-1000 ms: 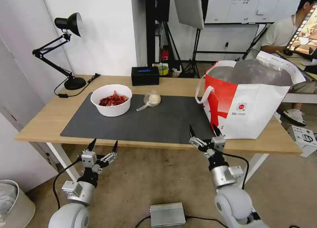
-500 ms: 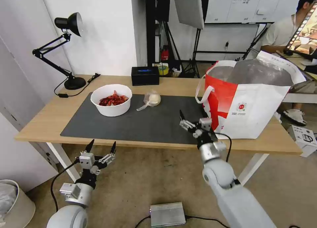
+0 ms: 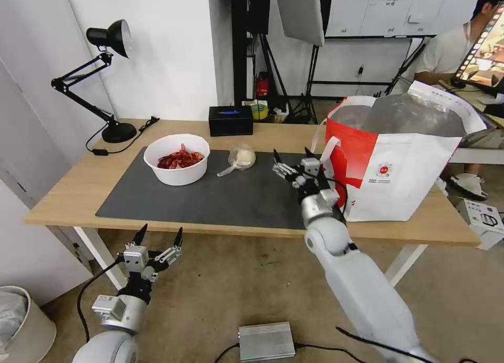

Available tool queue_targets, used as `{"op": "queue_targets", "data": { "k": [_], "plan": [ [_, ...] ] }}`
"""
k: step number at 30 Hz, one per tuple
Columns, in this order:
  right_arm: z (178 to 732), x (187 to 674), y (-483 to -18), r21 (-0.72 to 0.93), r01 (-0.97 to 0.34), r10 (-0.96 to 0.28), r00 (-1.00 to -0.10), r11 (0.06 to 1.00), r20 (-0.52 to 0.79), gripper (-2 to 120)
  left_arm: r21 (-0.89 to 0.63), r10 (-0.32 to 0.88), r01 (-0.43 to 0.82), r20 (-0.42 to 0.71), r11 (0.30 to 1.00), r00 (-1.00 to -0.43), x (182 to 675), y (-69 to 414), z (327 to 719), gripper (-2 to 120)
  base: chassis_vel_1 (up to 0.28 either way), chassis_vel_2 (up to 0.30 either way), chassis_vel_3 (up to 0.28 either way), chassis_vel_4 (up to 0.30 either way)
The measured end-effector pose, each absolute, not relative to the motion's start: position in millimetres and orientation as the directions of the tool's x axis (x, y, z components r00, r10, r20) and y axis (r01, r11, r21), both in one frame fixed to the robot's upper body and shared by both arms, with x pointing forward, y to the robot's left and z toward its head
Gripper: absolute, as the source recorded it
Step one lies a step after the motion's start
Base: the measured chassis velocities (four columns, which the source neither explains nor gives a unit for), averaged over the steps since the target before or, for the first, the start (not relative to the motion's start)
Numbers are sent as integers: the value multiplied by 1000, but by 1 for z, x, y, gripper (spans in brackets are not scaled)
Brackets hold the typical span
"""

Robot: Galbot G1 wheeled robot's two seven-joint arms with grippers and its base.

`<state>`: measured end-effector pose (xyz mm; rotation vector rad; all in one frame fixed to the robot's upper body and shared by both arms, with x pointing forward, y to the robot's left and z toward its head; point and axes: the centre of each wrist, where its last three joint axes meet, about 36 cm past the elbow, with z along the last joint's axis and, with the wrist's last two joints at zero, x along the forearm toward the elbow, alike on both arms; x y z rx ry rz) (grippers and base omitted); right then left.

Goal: Pick up the trash from the table and place it into the takeout bag.

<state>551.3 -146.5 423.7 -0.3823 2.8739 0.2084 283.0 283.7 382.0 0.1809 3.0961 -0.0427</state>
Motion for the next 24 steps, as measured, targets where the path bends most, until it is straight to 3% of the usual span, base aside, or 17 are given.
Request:
{"op": "queue_targets", "data": {
  "k": [10, 16, 24],
  "plan": [
    [463, 601, -102, 119, -278, -251, -947, 953, -199, 100, -17, 111, 112, -53, 994, -992, 282, 286, 389, 100, 0, 0, 0, 0],
    [478, 620, -81, 80, -234, -232, -972, 969, -31, 100, -16, 107, 108, -51, 994, -993, 280, 287, 389, 100, 0, 0, 0, 0],
    [481, 638, -62, 75, -203, -210, -973, 976, 93, 100, -18, 108, 109, -47, 994, -993, 280, 287, 387, 100, 0, 0, 0, 0]
  ]
}}
